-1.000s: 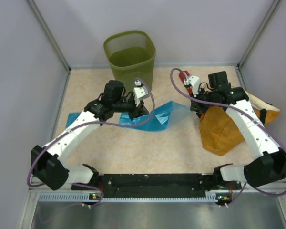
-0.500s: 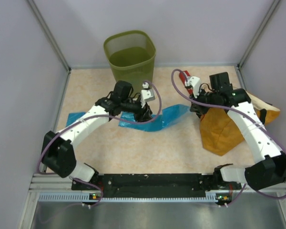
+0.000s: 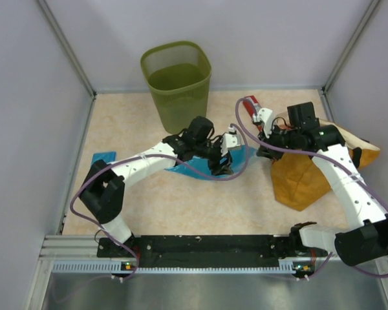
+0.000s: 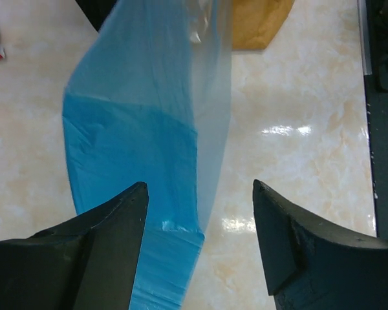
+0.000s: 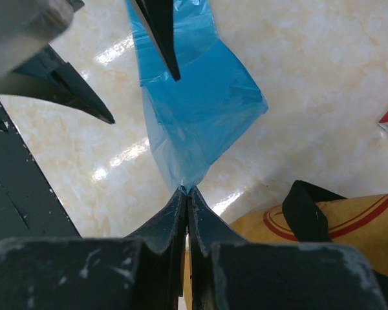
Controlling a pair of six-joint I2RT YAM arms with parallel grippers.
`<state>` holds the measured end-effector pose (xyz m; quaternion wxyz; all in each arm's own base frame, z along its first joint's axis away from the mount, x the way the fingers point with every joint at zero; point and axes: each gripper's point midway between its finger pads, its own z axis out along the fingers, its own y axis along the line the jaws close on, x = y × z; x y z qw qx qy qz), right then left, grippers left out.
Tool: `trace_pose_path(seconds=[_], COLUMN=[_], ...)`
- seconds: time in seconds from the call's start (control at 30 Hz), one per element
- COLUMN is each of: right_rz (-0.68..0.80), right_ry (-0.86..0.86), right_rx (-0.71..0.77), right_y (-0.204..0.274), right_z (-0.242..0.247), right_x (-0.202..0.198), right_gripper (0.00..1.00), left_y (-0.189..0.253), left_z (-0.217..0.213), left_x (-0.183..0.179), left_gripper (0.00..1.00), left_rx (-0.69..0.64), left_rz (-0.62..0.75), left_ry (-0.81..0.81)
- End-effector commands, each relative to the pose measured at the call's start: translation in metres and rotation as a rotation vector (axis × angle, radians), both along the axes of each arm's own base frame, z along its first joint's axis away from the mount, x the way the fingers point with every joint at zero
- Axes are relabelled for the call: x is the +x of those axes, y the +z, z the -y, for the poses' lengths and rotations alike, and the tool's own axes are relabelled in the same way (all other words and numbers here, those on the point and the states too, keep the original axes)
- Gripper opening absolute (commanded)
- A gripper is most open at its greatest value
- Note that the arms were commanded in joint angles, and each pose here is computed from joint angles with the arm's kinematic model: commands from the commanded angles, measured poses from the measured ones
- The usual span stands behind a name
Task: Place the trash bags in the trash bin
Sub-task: Unfold the trash bag at the center of the board.
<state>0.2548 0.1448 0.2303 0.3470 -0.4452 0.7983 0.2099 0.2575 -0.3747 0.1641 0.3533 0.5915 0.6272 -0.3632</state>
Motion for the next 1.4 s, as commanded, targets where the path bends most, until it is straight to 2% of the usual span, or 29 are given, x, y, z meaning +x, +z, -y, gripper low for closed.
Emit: trace_pose_path(seconds=[0.0,0.1,0.2,0.33,0.37,0.43,0.7,1.1,1.37], right_rz=[0.036,0.037,0.037,0.03,0.027,0.027,0.042,0.055,0.06], right_ry=[0.02,0.014,0.01,0.008,0.009,0.004,-0.043,-0.125,-0.145], right_rx=[0.034,0.04,0.039,0.035,0.033,0.025,-0.03,-0.063,-0.075], right_y=[0.011,0.013,0.013,0.01,0.008,0.005,-0.002,-0.004,-0.005], right_z=[-0.001,-0.001,-0.001,0.0,0.0,0.002,0.015,0.031,0.035], right_x=[-0.004,-0.004,-0.005,-0.007,-0.007,-0.008,-0.007,0.0,0.0], right_gripper=[0.0,0.0,0.0,0.0,0.0,0.0,0.0,0.0,0.0], left_y=[0.021,0.014,0.01,0.011,0.011,0.011,0.021,0.049,0.048], left_z=[0.022,0.028,0.033,0.037,0.038,0.039,0.025,-0.019,-0.031], left_x=[0.028,0.032,0.034,0.037,0.035,0.03,0.0,0.003,0.001], left_gripper=[0.7,0.67,0.57,0.33,0.25,0.02,0.0,0.0,0.0], left_rx=[-0.033,-0.021,-0.014,-0.015,-0.016,-0.021,-0.061,-0.157,-0.165], left_rz=[0.151,0.149,0.141,0.136,0.131,0.114,0.039,0.047,0.031], left_ry=[0.049,0.044,0.044,0.033,0.023,-0.002,-0.111,-0.013,0.009])
